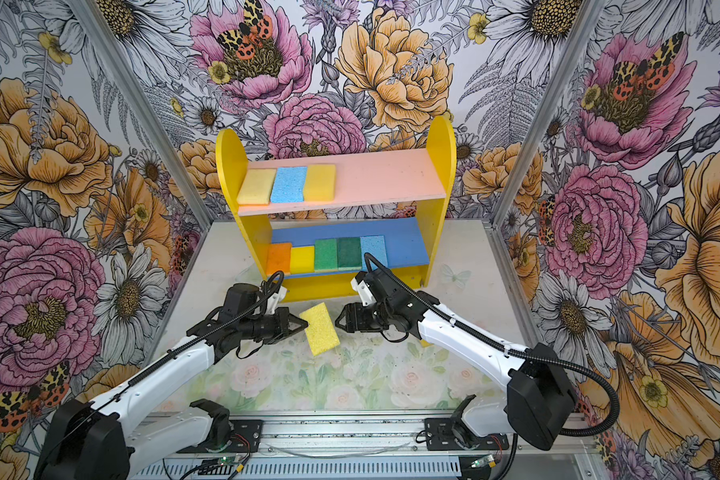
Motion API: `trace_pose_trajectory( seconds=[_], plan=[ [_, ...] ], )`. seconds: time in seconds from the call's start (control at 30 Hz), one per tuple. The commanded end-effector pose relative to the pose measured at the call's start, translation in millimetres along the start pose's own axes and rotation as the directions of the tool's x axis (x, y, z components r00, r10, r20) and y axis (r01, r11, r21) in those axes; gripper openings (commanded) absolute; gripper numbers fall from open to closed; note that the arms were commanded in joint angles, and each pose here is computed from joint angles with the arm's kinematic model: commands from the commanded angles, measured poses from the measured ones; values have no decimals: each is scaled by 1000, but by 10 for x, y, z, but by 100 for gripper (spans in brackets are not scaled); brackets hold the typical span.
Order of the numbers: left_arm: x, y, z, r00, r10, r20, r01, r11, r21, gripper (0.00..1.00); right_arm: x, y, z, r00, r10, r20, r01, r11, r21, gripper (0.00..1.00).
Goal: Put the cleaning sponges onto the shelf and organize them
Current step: 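Lift the pale yellow sponge upright while the right gripper grasps its top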
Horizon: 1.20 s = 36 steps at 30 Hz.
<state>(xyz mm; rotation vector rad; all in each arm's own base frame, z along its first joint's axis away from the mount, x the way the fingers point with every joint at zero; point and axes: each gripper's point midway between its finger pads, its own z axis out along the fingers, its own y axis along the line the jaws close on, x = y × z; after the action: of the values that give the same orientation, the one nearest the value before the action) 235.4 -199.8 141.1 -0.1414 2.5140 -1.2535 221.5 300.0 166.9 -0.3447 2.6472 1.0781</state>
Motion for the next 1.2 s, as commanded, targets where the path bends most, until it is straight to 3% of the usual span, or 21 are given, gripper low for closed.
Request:
trace_pose_trajectory(
  seconds=[0.0,0.23,0.5,0.7,1.07,1.1,1.17],
  plan=[
    [9,-223,-108,999,45,-6,-45,996,73,0,-111,247,6,999,-32,25,33,998,-61,64],
    [-25,-341,-192,999,45,15,-47,993,105,0,-62,349,71,998,-56,10,57,996,-67,60],
    [-85,-427,-255,998,44,37,-49,991,123,0,13,404,81,998,-67,1,67,995,-72,44],
    [-96,-442,-269,998,39,42,-44,991,126,0,27,410,43,998,-65,10,66,995,-71,42],
    [-96,-493,-311,998,31,45,-37,990,139,0,-27,381,-80,996,-54,75,57,998,-41,4],
    [-95,-512,-322,998,35,46,-41,989,145,10,-32,383,-95,995,-55,82,58,998,-39,2],
    [-101,-532,-354,998,31,54,-38,988,150,40,-55,393,-132,994,-54,99,58,998,-37,0]
  ],
)
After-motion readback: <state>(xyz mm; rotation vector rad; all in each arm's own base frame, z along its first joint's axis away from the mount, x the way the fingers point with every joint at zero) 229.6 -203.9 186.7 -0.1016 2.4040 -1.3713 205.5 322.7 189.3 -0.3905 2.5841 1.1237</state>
